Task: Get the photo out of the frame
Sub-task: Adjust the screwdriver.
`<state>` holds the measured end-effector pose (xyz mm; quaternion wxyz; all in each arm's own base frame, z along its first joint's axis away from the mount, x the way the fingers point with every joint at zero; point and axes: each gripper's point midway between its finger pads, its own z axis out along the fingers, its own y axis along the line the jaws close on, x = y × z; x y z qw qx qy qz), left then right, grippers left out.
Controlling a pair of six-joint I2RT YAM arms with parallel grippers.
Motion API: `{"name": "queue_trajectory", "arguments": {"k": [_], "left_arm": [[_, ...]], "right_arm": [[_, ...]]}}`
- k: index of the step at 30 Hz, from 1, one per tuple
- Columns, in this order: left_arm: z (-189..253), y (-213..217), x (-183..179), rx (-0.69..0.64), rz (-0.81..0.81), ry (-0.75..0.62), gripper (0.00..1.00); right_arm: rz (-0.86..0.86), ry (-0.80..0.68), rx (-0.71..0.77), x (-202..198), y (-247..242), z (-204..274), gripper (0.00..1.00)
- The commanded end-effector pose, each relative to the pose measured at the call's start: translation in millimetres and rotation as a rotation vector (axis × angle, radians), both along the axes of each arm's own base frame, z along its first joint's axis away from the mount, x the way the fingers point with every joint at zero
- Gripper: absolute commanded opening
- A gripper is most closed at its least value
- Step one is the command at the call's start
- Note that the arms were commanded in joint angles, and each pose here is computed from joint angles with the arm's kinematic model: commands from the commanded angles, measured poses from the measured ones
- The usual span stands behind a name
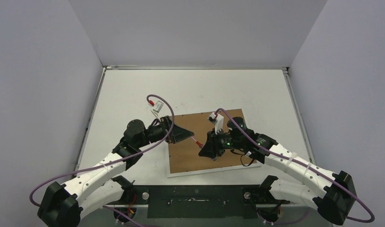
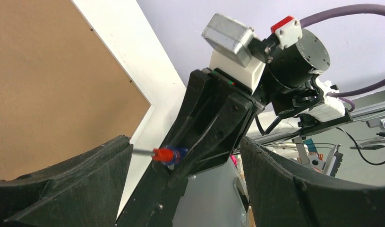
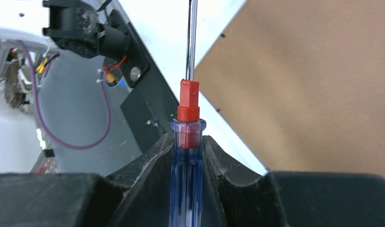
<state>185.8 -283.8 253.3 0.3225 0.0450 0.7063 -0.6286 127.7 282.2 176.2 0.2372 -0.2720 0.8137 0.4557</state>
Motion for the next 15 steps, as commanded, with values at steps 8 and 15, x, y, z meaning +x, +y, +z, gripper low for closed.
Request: {"name": "queue_trajectory", "arguments": {"k": [8,15], "left_arm": [[3,17,3,0.056,0.098,-0.036,0.84],[-9,5,7,-0.007,0.072,0.031,0.80]], "right_arm": [[-0.054,-0.109,0.073,19,9,33,0.00],[-0.025,-0.114,0.144,15,21,47,0.00]]}}
